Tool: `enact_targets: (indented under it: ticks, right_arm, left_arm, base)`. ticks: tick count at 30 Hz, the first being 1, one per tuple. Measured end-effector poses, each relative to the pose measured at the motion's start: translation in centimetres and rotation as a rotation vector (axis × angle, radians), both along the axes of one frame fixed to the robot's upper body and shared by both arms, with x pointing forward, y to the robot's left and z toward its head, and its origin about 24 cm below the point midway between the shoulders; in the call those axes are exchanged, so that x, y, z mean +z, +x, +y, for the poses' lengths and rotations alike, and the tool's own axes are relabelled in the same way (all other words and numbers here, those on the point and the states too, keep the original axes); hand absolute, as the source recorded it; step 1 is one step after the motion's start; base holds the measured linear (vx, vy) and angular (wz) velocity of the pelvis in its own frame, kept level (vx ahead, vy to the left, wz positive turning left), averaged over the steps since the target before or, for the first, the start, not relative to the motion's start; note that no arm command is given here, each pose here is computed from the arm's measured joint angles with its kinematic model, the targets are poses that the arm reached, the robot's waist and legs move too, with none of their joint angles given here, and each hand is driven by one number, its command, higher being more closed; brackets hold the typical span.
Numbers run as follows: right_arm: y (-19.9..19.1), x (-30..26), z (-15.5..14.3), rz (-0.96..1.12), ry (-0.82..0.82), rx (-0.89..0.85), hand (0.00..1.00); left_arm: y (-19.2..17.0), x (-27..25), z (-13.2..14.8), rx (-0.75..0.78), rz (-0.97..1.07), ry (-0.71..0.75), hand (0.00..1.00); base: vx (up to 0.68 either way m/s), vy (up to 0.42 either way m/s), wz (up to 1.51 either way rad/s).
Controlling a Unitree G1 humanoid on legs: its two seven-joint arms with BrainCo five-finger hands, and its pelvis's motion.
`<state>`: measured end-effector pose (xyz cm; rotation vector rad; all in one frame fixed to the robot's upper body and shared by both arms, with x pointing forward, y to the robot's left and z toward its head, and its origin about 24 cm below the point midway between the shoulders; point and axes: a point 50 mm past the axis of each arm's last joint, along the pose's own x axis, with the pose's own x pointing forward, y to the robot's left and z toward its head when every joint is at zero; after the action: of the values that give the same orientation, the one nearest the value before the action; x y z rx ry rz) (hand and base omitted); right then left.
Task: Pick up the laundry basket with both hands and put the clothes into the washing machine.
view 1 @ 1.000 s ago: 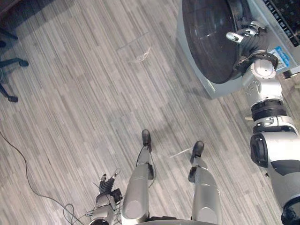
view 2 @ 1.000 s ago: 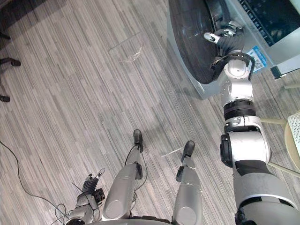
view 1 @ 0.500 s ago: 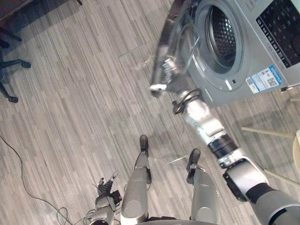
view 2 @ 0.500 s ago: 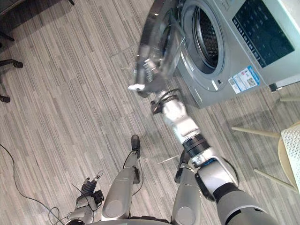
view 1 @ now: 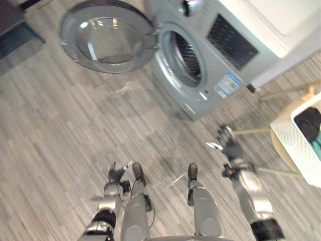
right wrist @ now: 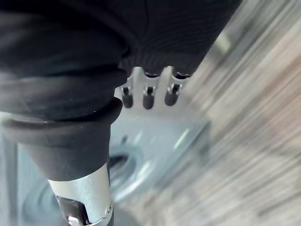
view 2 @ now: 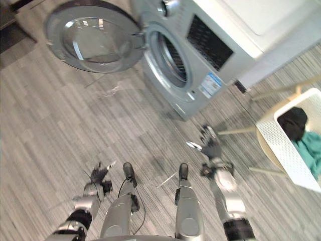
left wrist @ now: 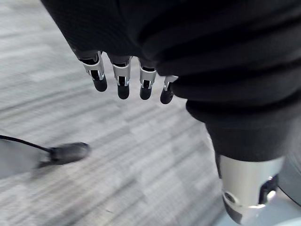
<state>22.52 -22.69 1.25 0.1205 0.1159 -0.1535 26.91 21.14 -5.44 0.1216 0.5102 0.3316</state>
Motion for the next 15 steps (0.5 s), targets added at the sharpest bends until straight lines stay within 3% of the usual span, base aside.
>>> enact_targets:
  ticks: [2, 5, 7, 9, 15]
  right_arm:
    - [-2.1, -1.4, -1.9, 0.072, -0.013, -0.08, 0.0]
    - [-3.4, -2.4, -2.0, 0.127, 0.001, -0.089, 0.0]
    - [-5.0, -3.6, -0.9, 0.175, 0.051, -0.088, 0.0]
    - [-5.8, -3.8, 0.4, 0.19, 0.085, -0.07, 0.0]
    - [-6.5, -1.9, 3.3, 0.104, 0.152, -0.017, 0.0]
  left_arm:
    - [2.8, 3.0, 0.8, 0.001, -0.115, -0.015, 0.0]
    - [5.0, 5.3, 1.5, 0.048, -0.204, -0.105, 0.0]
    - [6.9, 7.2, 1.6, 0.162, -0.285, -0.32, 0.0]
    - [7.8, 8.5, 1.8, 0.218, -0.344, -0.434, 0.0]
    - [9.5, 12.3, 3.2, 0.366, -0.513, -0.67, 0.0]
  base:
    - [0.01, -0.005, -0.59]
    - [0.02, -0.028, -0.64]
    - [0.03, -0.056, -0.62]
    - [0.06, -0.085, -0.66]
    - [0.08, -0.091, -0.42]
